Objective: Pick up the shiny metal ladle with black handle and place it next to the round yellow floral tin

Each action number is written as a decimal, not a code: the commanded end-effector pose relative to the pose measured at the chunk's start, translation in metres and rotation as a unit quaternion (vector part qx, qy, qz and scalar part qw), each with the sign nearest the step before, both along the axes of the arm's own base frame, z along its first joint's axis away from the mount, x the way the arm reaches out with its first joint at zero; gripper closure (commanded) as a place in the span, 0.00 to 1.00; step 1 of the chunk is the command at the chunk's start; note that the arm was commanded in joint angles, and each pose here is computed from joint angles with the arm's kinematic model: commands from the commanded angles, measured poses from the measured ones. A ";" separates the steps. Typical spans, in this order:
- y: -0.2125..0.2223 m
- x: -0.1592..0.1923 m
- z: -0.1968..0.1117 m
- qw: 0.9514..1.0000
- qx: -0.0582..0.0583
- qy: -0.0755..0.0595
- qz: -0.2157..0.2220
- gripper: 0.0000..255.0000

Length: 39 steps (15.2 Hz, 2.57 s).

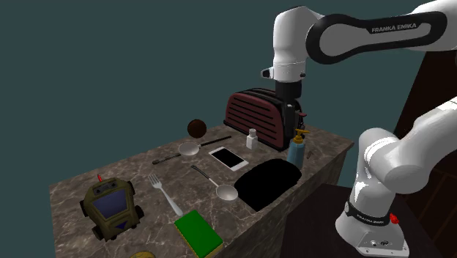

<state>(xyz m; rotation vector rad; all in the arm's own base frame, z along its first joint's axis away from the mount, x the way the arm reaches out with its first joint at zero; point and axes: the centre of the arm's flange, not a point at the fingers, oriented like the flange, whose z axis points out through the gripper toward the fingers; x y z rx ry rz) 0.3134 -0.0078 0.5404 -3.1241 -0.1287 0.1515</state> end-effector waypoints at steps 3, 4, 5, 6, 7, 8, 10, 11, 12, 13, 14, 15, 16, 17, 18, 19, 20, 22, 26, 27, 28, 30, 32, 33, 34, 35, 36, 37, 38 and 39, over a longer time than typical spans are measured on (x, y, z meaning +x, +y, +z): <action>-0.019 0.011 -0.012 1.000 0.002 -0.007 0.027 0.00; -0.029 0.018 -0.017 0.999 0.003 -0.010 0.040 0.00; -0.038 0.024 -0.023 0.998 0.004 -0.014 0.053 0.00; -0.047 0.031 -0.029 0.998 0.006 -0.017 0.066 0.00; -0.056 0.038 -0.035 0.997 0.007 -0.020 0.080 0.00; -0.064 0.045 -0.040 0.995 0.008 -0.024 0.093 0.00; -0.081 0.060 -0.052 0.992 0.010 -0.030 0.119 0.00; -0.089 0.068 -0.057 0.991 0.011 -0.034 0.132 0.00; -0.097 0.077 -0.063 0.989 0.012 -0.037 0.146 0.00; -0.104 0.085 -0.068 0.986 0.013 -0.040 0.159 0.00; -0.112 0.094 -0.074 0.984 0.014 -0.044 0.172 0.00; -0.119 0.103 -0.079 0.982 0.015 -0.047 0.185 0.00; -0.126 0.112 -0.085 0.979 0.017 -0.050 0.198 0.00; -0.132 0.121 -0.090 0.976 0.018 -0.054 0.211 0.00; -0.138 0.131 -0.095 0.973 0.019 -0.057 0.224 0.00; -0.144 0.141 -0.101 0.969 0.020 -0.060 0.237 0.00; -0.150 0.151 -0.106 0.966 0.021 -0.064 0.250 0.00; -0.161 0.172 -0.116 0.959 0.023 -0.070 0.275 0.00; -0.178 0.215 -0.136 0.941 0.027 -0.083 0.326 0.00; -0.182 0.226 -0.140 0.937 0.028 -0.086 0.338 0.00; -0.185 0.237 -0.145 0.932 0.029 -0.089 0.351 0.00; -0.191 0.260 -0.154 0.921 0.031 -0.096 0.375 0.00; -0.196 0.283 -0.163 0.910 0.033 -0.102 0.399 0.00; -0.197 0.295 -0.167 0.905 0.034 -0.105 0.412 0.00; -0.199 0.307 -0.172 0.899 0.035 -0.108 0.424 0.00; -0.199 0.309 -0.173 0.897 0.036 -0.109 0.426 0.00; -0.199 0.310 -0.178 0.897 0.036 -0.109 0.426 0.00; -0.198 0.311 -0.183 0.897 0.036 -0.109 0.426 0.00; -0.198 0.311 -0.188 0.897 0.036 -0.109 0.426 0.00; -0.197 0.312 -0.194 0.897 0.036 -0.109 0.426 0.00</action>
